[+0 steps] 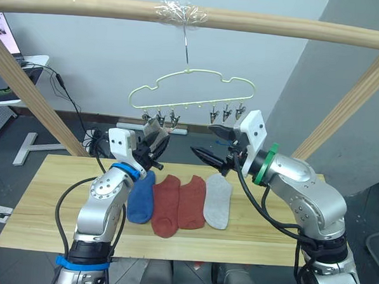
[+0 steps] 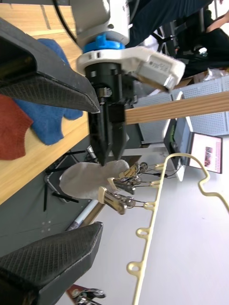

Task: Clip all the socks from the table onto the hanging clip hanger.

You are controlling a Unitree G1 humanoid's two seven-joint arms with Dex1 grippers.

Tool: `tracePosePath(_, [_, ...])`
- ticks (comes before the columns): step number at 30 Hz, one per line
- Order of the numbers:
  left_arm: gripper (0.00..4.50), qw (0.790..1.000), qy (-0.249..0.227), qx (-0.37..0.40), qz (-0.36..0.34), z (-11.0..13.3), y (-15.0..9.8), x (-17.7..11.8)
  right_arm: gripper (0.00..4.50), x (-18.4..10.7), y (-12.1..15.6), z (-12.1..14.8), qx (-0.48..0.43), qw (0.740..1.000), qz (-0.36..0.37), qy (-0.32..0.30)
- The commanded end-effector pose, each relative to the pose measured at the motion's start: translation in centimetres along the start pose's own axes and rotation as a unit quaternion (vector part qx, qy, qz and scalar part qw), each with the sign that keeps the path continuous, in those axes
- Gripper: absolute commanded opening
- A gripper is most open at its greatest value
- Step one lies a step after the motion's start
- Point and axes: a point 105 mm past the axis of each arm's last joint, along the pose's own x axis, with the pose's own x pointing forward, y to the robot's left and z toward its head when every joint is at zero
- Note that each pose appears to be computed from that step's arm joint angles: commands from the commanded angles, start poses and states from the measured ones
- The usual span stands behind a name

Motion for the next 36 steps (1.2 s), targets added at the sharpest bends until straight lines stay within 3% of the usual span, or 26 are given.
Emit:
tracePosePath(1, [1.74, 1.000, -0.019, 0.014, 0.016, 0.9, 0.3, 0.4, 3.84, -0.2, 0.3, 1.6, -0.010, 1.000, 0.018, -0.022])
tracePosePath(5, [1.74, 0.999, -0.024, 0.009, 0.028, 1.1, 0.4, 1.3, 3.84, -0.1, 0.8, 1.8, -0.018, 0.999, 0.050, -0.012])
tracePosePath(16, [1.74, 0.997, -0.044, 0.015, 0.057, 2.1, 1.5, 3.0, 3.84, -0.2, 0.2, 2.4, -0.025, 0.998, 0.050, -0.012])
tracePosePath(36, [1.74, 0.998, -0.029, 0.012, 0.049, 1.0, 1.2, 2.6, 3.84, -0.4, -0.4, 2.6, -0.019, 0.999, 0.035, -0.013])
